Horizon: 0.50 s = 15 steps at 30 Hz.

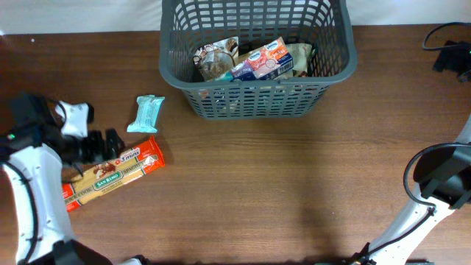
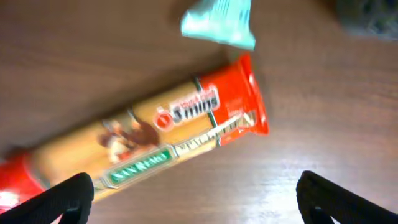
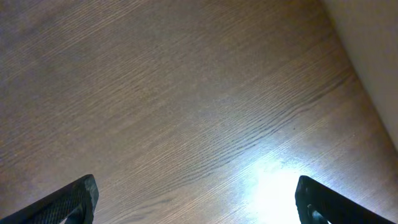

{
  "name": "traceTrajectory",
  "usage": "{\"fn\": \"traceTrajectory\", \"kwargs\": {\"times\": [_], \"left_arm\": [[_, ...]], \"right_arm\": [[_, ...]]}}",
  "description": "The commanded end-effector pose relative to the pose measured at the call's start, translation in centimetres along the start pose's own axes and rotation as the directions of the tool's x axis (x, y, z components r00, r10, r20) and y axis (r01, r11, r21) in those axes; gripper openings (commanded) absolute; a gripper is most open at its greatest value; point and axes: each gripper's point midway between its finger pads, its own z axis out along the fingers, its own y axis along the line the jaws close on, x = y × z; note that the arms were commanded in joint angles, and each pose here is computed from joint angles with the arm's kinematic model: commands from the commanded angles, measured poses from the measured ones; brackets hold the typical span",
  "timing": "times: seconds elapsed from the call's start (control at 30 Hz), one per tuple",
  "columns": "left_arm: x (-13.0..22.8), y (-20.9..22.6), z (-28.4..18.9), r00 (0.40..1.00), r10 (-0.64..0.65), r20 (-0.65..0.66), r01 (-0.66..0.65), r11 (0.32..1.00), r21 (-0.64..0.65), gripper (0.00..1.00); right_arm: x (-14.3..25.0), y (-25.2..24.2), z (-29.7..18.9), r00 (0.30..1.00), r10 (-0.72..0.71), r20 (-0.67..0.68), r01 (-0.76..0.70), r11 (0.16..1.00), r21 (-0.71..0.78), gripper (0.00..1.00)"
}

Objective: Pack container
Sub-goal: 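Lower left gripper onto the orange San Remo spaghetti pack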

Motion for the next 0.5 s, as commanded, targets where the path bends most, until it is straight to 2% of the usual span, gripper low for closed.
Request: {"fn": "traceTrajectory", "kwargs": {"times": [0.0, 0.23, 0.47], "left_arm": [[1.7, 0.1, 1.7, 0.99, -0.139, -0.027, 0.139, 0.99, 0.007, 0.99], [2.3, 3.0, 2.9, 0.928, -0.373, 0.016, 0.372, 0.917, -0.142, 0.99], [1.9, 4.4, 2.7, 0.904, -0.422, 0.068, 0.426, 0.88, -0.211, 0.99]], "right_arm": [[-0.1, 0.1, -0.1, 1.0, 0.013, 0.005, -0.013, 1.0, -0.002, 0.99], [-0.1, 0.1, -0.1, 1.0, 0.013, 0.005, -0.013, 1.0, -0.002, 0.99], [-0.1, 0.1, -0.1, 1.0, 0.013, 0.005, -0.013, 1.0, -0.002, 0.99]]}}
